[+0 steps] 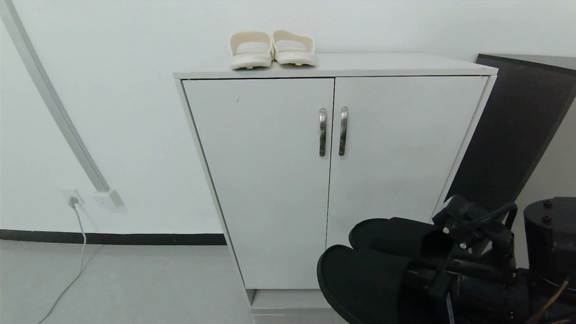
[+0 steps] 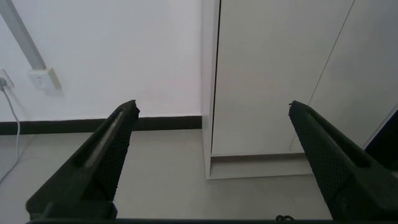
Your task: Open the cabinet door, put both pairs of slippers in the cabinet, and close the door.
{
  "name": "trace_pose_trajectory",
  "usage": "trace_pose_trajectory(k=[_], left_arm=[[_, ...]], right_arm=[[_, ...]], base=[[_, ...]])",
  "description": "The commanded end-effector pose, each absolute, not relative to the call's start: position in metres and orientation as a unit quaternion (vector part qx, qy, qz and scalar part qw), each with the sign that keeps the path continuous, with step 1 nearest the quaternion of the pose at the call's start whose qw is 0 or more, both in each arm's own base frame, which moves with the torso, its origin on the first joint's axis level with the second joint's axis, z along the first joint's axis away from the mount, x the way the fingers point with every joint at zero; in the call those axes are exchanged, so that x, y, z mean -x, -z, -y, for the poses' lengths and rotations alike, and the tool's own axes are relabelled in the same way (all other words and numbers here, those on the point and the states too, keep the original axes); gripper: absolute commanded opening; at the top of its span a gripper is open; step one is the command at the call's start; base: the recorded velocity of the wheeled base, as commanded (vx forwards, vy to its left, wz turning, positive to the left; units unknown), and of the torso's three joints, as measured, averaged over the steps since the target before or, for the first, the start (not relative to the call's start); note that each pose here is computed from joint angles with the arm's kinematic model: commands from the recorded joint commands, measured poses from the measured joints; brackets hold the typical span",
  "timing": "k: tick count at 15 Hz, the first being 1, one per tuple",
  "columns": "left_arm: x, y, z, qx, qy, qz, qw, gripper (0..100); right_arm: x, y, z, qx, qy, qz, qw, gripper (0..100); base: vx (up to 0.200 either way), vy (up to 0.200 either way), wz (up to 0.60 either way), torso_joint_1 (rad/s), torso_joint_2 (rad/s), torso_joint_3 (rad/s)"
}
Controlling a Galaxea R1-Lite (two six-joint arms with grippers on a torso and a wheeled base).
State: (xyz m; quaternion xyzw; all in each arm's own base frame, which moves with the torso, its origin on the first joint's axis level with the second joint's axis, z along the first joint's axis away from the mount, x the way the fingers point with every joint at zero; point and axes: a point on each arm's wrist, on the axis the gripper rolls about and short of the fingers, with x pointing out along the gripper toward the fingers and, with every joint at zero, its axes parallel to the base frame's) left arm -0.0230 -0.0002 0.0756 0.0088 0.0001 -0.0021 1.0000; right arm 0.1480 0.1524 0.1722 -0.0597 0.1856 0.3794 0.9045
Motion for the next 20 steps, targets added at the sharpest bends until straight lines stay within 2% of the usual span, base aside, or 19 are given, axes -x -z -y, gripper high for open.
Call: trace_pose_trajectory(k=[1, 4, 5, 8, 10, 11, 14, 17, 20], left_arm=[[0.023, -0.076, 0.000, -0.015, 0.002, -0.001, 1.000, 100], [0.022, -0.076, 0.000, -0.018, 0.003, -0.008, 1.000, 100], [0.018, -0.077, 0.000, -0.017, 0.004, -0.031, 0.999, 100], [0.014, -0.084, 0.001, -0.022, 0.017, -0.049, 0.998, 100], [0.007, -0.128, 0.002, 0.017, 0.061, -0.045, 0.997, 100], [-0.004, -0.148, 0.005, 0.023, 0.109, -0.063, 0.992, 100], [-0.040, -0.169, 0.011, 0.043, 0.229, -0.117, 0.965, 100], [-0.087, -0.186, 0.021, 0.047, 0.292, -0.100, 0.950, 100], [-0.116, -0.213, 0.051, 0.066, 0.350, -0.094, 0.929, 100]], right_arm=[[-0.148, -0.171, -0.152, 0.062, -0.380, -0.186, 0.904, 0], [-0.147, -0.170, -0.152, 0.064, -0.380, -0.189, 0.903, 0], [-0.147, -0.170, -0.152, 0.064, -0.380, -0.188, 0.903, 0], [-0.147, -0.170, -0.152, 0.063, -0.380, -0.187, 0.904, 0], [-0.147, -0.170, -0.151, 0.063, -0.379, -0.188, 0.904, 0], [-0.147, -0.170, -0.151, 0.062, -0.380, -0.187, 0.904, 0], [-0.146, -0.168, -0.151, 0.058, -0.381, -0.177, 0.906, 0], [-0.147, -0.167, -0.151, 0.057, -0.381, -0.175, 0.906, 0], [-0.147, -0.167, -0.151, 0.057, -0.382, -0.175, 0.906, 0]], base=[[0.000, 0.000, 0.00, -0.002, 0.20, 0.198], [0.000, 0.000, 0.00, 0.000, 0.06, 0.050], [0.000, 0.000, 0.00, 0.000, 0.00, 0.000], [0.000, 0.000, 0.00, 0.000, 0.00, 0.000], [0.000, 0.000, 0.00, 0.000, 0.00, 0.000], [0.000, 0.000, 0.00, 0.000, 0.00, 0.000], [0.000, 0.000, 0.00, 0.000, 0.00, 0.000], [0.000, 0.000, 0.00, 0.000, 0.00, 0.000], [0.000, 0.000, 0.00, 0.000, 0.00, 0.000]])
